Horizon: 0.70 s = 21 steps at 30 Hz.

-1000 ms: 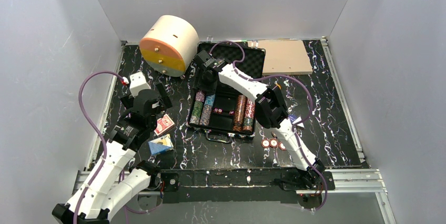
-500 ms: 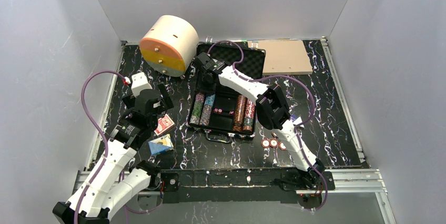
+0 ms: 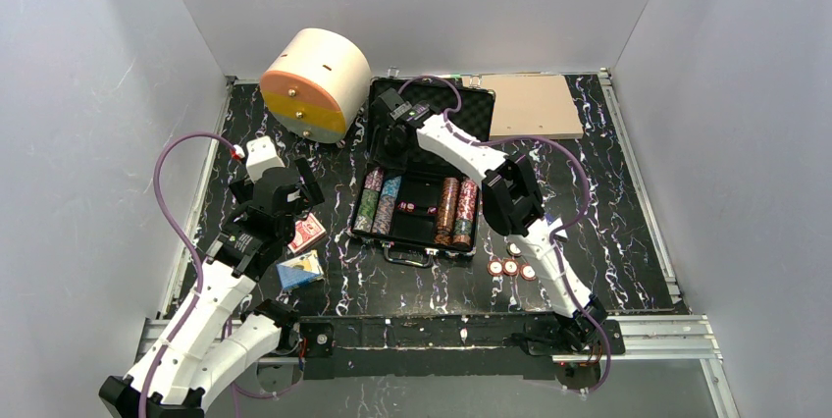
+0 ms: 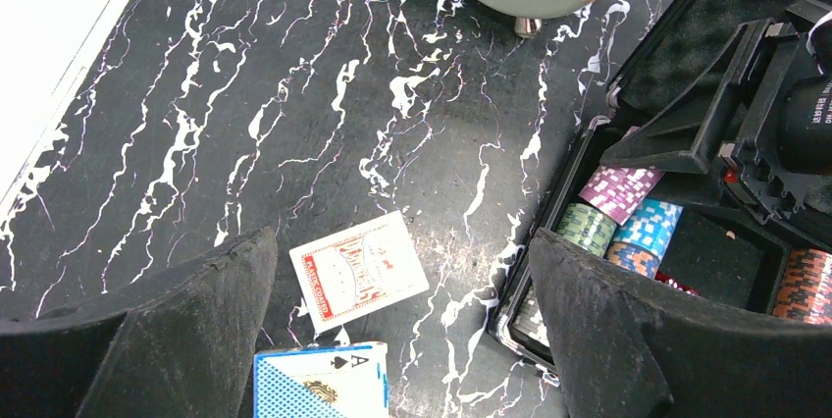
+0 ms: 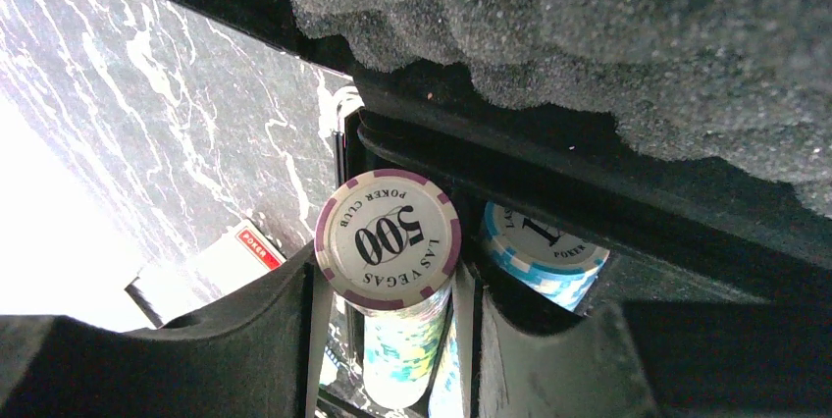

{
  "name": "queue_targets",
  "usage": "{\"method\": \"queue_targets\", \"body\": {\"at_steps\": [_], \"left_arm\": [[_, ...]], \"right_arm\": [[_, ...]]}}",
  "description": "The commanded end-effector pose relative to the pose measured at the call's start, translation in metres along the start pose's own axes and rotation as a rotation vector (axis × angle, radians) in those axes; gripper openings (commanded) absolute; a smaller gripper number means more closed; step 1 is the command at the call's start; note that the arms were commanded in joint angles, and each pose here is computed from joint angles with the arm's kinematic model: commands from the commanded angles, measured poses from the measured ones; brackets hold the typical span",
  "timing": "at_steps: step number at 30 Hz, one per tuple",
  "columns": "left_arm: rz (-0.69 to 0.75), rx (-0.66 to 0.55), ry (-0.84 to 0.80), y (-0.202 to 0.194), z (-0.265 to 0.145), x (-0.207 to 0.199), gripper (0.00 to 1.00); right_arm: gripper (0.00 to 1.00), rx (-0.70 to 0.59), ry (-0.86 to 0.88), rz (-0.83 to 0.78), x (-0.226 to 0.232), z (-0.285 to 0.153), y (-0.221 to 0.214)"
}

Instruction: Pack up texas hold em set

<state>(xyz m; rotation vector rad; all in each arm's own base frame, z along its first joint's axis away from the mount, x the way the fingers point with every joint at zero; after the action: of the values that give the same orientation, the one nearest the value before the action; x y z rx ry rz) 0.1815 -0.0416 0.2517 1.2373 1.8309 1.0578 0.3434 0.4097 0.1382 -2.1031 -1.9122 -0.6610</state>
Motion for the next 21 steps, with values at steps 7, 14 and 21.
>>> {"method": "queue_targets", "body": {"at_steps": [7, 14, 21], "left_arm": [[-0.002, 0.007, 0.023, -0.004, 0.001, 0.003, 0.98], [0.002, 0.009, 0.028, -0.005, 0.002, 0.003, 0.98], [0.002, 0.019, 0.015, -0.006, 0.003, 0.001, 0.98]], "right_arm": [[0.28, 0.185, -0.294, 0.055, -0.057, 0.033, -0.034], [0.53, -0.055, -0.27, 0.027, -0.042, 0.01, -0.013], [0.69, -0.216, -0.178, 0.009, -0.016, -0.026, 0.004]]}}
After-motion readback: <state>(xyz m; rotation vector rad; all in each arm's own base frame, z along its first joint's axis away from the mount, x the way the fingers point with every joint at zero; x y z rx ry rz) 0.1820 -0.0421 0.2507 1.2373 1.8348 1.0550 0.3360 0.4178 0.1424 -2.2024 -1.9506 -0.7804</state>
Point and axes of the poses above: each gripper's point midway between its finger pads, its own z axis out along the fingers, its own x axis along the line the jaws close on, y = z × x, the point moved 8 cm from there along -z, back along the fingers
